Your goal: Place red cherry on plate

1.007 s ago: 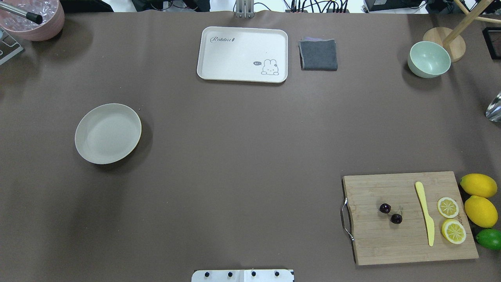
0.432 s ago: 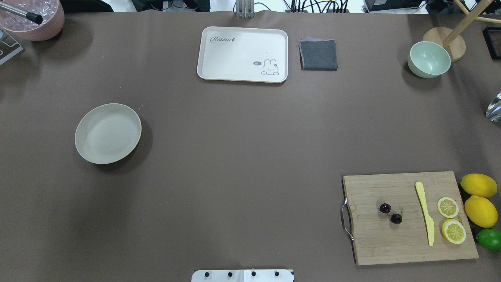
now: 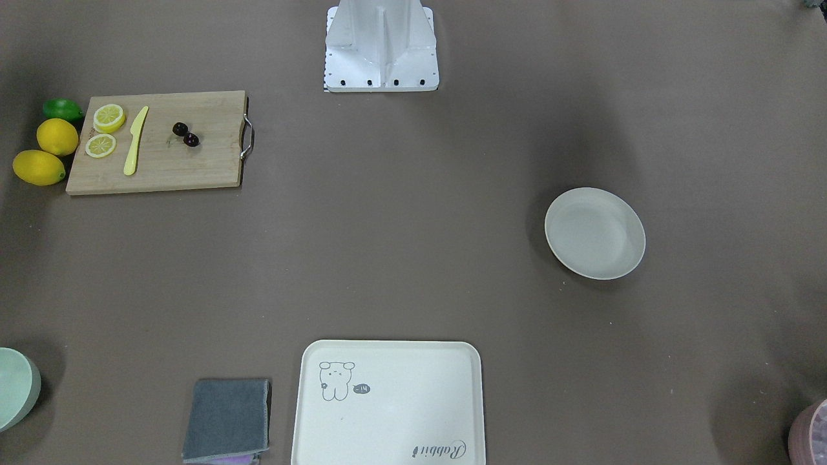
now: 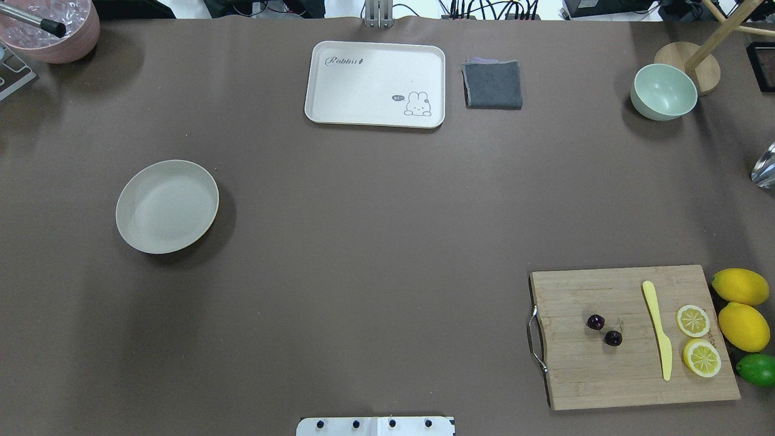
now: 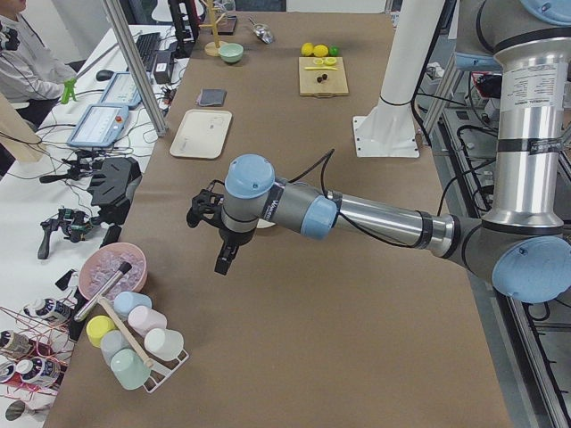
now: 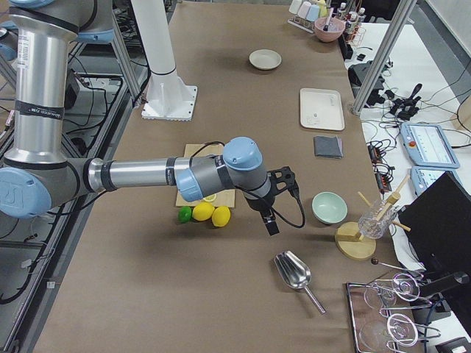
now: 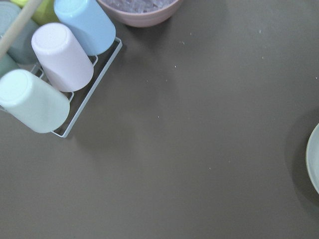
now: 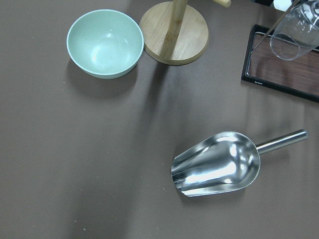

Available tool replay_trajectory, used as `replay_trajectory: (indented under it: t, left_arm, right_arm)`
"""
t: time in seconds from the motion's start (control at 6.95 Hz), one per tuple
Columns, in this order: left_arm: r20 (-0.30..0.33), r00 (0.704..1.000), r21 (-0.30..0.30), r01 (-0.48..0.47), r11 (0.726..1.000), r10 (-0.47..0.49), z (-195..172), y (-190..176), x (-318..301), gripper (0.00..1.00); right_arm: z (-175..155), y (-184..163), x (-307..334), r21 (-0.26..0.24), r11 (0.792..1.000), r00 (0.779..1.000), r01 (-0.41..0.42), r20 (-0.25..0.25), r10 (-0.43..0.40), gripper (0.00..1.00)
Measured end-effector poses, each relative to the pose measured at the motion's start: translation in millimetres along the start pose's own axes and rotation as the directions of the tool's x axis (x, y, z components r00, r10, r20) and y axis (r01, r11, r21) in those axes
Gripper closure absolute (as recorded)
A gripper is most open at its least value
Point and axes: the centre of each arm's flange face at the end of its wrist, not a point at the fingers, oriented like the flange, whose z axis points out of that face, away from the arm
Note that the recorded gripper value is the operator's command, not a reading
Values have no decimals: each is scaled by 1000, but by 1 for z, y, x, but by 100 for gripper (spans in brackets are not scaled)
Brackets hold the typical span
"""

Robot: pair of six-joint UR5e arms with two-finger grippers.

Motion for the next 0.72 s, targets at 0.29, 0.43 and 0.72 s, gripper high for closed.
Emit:
replay_trajectory:
  t: [0.29,0.43,0.72]
  left_arm:
    - [0,1000,30,-29,999,29,1,-1,-1,2]
    - [-15,999,40,-29,999,30,6,-4,7,2]
    - [-91,995,-11,25,1000,-26,54,-7,51,2]
  right_arm:
    - [4,22,6,37,999,1000,-6,25,5,0]
    - [8,25,1,52,998,998,-40,40,38,0]
    - [38,9,-40,8,991,989,-131,70,130,0]
